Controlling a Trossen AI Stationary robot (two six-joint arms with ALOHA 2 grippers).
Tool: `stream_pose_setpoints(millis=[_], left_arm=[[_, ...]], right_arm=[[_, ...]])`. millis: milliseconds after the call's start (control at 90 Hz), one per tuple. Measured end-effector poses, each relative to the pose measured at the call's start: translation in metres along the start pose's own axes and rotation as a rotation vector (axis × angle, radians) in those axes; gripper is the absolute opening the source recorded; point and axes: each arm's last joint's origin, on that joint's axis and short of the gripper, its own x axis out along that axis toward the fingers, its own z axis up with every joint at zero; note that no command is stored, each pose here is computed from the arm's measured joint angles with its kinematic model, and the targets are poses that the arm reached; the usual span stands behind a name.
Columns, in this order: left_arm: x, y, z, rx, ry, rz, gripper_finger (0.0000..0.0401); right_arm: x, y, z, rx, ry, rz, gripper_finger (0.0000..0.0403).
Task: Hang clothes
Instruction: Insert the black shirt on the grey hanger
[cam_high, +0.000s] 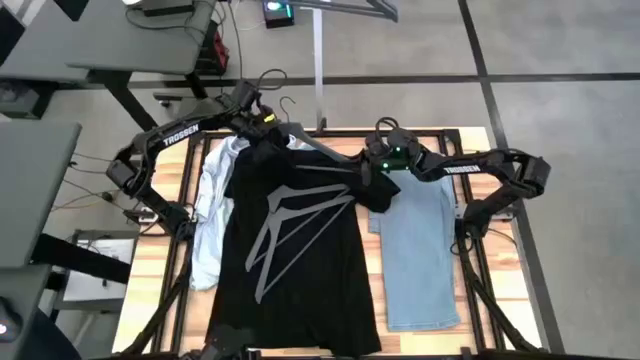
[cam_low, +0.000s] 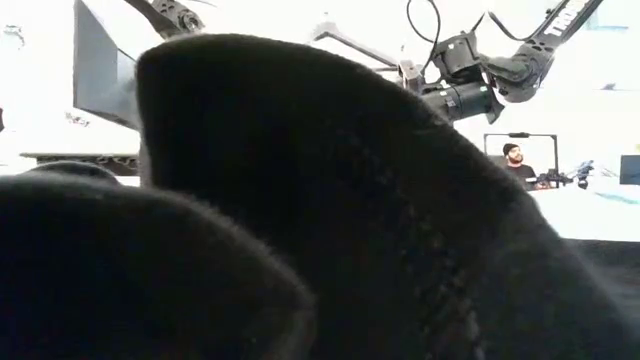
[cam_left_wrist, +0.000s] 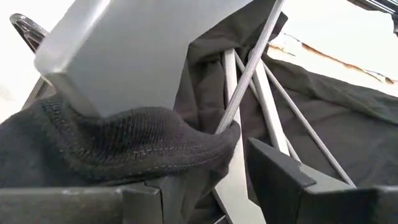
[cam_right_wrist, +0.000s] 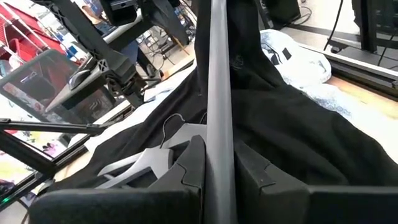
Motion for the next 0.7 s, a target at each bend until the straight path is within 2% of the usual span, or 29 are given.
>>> stream_pose_setpoints(millis=[511, 700], left_arm=[[0.0000, 0.0002, 0.0006, 0.013, -0.005, 0.002, 0.0148], [-0.0022, 0.0005, -0.0006, 0.013, 0.023, 0.055, 0.0148]], right_arm=[[0.0000, 0.0005, 0.0011, -0.003, -0.011, 0.005, 0.0030], [-0.0009, 0.0029, 0.0042, -0.012, -0.032, 0.024, 0.0030]])
